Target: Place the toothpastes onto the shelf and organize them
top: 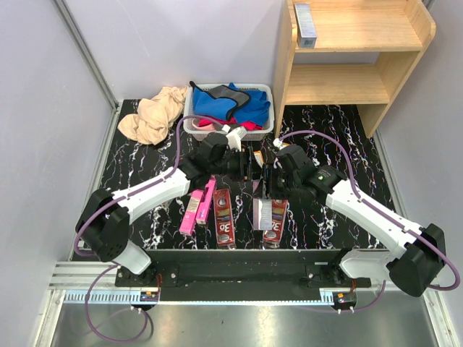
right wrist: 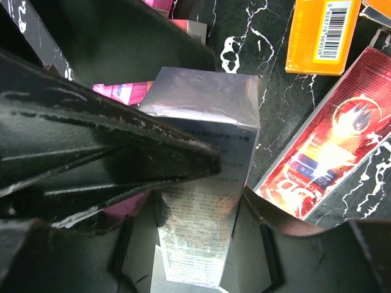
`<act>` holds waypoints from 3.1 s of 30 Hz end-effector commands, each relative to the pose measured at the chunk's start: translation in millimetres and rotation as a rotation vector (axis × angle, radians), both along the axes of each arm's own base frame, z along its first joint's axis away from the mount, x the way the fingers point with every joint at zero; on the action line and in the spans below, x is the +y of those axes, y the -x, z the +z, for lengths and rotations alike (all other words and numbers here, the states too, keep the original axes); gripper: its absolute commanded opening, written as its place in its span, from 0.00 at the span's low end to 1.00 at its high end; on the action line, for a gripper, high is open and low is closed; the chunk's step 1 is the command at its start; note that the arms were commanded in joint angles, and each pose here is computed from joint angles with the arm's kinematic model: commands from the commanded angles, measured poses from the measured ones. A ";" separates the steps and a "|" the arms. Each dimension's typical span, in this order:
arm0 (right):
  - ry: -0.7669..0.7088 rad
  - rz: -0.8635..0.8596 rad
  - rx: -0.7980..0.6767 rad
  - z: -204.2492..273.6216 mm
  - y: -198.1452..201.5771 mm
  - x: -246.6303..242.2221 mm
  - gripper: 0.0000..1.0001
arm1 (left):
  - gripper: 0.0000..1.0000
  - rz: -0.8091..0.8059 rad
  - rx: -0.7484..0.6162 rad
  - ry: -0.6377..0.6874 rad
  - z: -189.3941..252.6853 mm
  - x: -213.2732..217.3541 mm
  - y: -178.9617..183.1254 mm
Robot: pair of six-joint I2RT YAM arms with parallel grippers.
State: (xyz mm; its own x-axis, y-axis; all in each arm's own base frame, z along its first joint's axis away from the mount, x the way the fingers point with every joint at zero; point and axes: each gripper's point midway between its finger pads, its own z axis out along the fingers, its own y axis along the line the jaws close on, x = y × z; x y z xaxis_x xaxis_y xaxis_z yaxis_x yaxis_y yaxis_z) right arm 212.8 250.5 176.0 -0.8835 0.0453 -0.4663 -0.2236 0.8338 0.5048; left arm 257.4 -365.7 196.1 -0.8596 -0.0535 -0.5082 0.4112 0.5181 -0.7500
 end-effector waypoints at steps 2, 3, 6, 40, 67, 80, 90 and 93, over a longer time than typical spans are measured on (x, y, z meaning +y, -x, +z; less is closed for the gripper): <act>-0.127 -0.017 -0.101 42.8 -17.9 20.5 0.32 | 0.55 -0.079 -0.063 0.041 13.5 -8.8 11.4; -0.132 -0.009 -0.102 43.9 -15.7 21.3 0.32 | 0.52 -0.084 -0.058 0.041 12.8 -9.3 12.8; -0.137 -0.006 -0.101 43.8 -14.6 21.4 0.34 | 0.44 -0.100 -0.061 0.068 15.7 -13.5 13.5; -0.426 -0.118 -0.254 103.4 -1.7 8.1 0.90 | 0.27 0.391 0.001 0.548 61.9 129.5 -49.8; -0.752 0.004 -0.061 90.1 15.7 58.1 0.71 | 0.26 0.440 -0.015 0.759 97.4 154.8 -47.2; -0.804 0.038 -0.101 111.4 23.6 54.9 0.37 | 0.38 0.429 0.007 0.780 91.4 153.6 -46.9; -0.770 -0.004 -0.125 111.4 20.7 46.9 0.28 | 0.99 0.457 0.010 0.625 74.7 152.5 -49.4; -0.766 -0.015 -0.130 113.3 20.1 45.0 0.26 | 0.99 0.495 0.004 0.509 65.3 156.5 -52.3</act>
